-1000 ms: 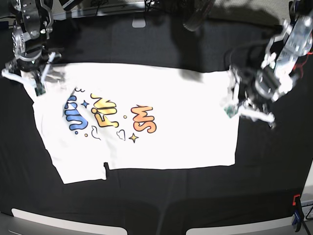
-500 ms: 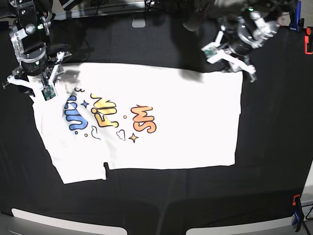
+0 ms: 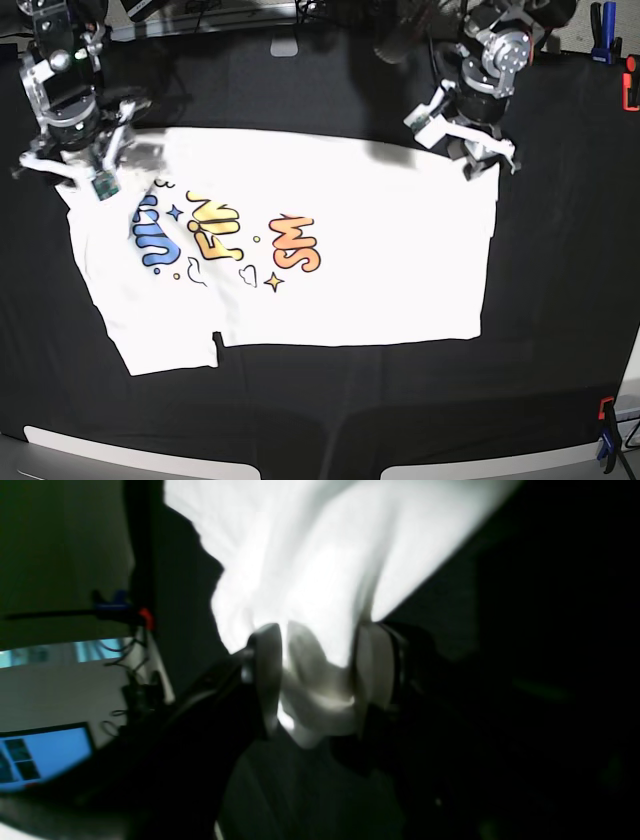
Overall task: Layout the t-shirt on the table in an organized manner, then fold the t-shirt properly
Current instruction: 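Drag the held shirt edge away from the hem with both grippers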
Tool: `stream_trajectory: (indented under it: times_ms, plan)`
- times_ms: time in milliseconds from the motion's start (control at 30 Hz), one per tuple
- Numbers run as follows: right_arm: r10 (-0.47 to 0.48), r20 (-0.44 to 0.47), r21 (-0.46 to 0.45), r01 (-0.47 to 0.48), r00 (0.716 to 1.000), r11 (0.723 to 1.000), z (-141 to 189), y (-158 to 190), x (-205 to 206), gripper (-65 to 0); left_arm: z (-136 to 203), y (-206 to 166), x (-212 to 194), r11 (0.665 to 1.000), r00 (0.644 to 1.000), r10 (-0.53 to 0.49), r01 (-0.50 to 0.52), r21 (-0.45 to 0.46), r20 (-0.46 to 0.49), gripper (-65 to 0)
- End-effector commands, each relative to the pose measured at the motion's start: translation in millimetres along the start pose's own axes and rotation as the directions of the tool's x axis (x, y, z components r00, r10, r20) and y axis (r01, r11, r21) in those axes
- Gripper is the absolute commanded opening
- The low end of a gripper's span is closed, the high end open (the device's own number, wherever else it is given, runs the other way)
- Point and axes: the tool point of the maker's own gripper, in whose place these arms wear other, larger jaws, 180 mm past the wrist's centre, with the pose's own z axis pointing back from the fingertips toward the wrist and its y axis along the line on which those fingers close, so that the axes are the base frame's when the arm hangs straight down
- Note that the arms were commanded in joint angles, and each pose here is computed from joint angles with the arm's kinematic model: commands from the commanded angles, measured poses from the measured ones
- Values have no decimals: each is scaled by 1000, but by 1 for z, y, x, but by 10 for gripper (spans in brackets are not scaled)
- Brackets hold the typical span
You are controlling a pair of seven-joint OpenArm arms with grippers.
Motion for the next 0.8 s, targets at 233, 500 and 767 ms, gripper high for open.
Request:
stream_trajectory:
  times_ms: [233,500,767]
  plan:
    - [199,-100,193,-177,975,965,12,40,-41,-345,3,-15,0,998,999,41,-42,-45,-19,-470]
    - [211,-203,35,-208,956,977,-9,16,-87,-345,4,-19,5,996,996,72,-74,-50,-47,-650]
    - [302,-198,77,-292,932,953,-36,27,-95,-345,3,-18,3,996,996,68,-71,-47,-54,-650]
